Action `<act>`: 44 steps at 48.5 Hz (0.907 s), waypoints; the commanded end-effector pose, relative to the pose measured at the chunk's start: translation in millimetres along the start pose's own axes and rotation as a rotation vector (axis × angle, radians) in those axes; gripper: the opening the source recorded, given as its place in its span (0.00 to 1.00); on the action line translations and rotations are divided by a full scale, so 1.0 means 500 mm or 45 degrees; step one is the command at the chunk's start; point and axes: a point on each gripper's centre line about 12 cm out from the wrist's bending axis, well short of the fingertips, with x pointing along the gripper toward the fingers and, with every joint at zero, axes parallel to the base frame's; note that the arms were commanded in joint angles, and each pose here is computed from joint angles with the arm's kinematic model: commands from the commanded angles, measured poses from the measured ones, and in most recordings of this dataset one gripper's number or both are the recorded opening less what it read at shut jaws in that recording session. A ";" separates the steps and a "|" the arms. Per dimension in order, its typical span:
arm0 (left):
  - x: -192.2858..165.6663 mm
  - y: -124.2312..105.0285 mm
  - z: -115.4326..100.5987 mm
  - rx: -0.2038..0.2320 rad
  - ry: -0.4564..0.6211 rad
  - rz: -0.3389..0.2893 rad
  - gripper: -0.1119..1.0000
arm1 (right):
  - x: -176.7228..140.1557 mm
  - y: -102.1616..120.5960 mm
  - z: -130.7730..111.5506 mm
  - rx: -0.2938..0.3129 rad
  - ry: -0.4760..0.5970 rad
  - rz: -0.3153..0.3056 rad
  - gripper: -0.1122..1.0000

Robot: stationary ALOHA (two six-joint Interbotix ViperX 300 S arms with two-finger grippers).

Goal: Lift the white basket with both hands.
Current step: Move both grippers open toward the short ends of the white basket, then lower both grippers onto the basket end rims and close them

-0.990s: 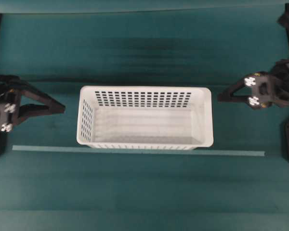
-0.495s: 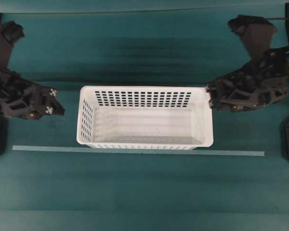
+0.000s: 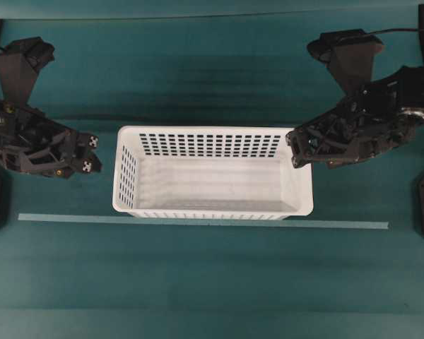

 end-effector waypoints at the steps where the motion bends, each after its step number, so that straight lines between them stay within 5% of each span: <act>1: 0.003 -0.013 0.005 0.006 -0.008 -0.012 0.11 | 0.009 0.011 0.005 0.001 -0.005 0.004 0.18; 10: 0.006 -0.009 0.004 0.003 -0.007 -0.006 0.31 | 0.019 0.005 0.001 0.048 0.004 0.000 0.36; 23: 0.020 -0.004 0.004 -0.052 -0.001 0.023 0.94 | 0.041 0.003 -0.004 0.172 -0.010 0.042 0.94; 35: 0.057 0.006 0.013 -0.084 0.004 0.101 0.91 | 0.077 0.004 -0.009 0.312 0.009 0.035 0.96; 44: 0.090 0.013 0.019 -0.098 0.012 0.162 0.91 | 0.102 0.007 -0.017 0.348 0.012 0.039 0.96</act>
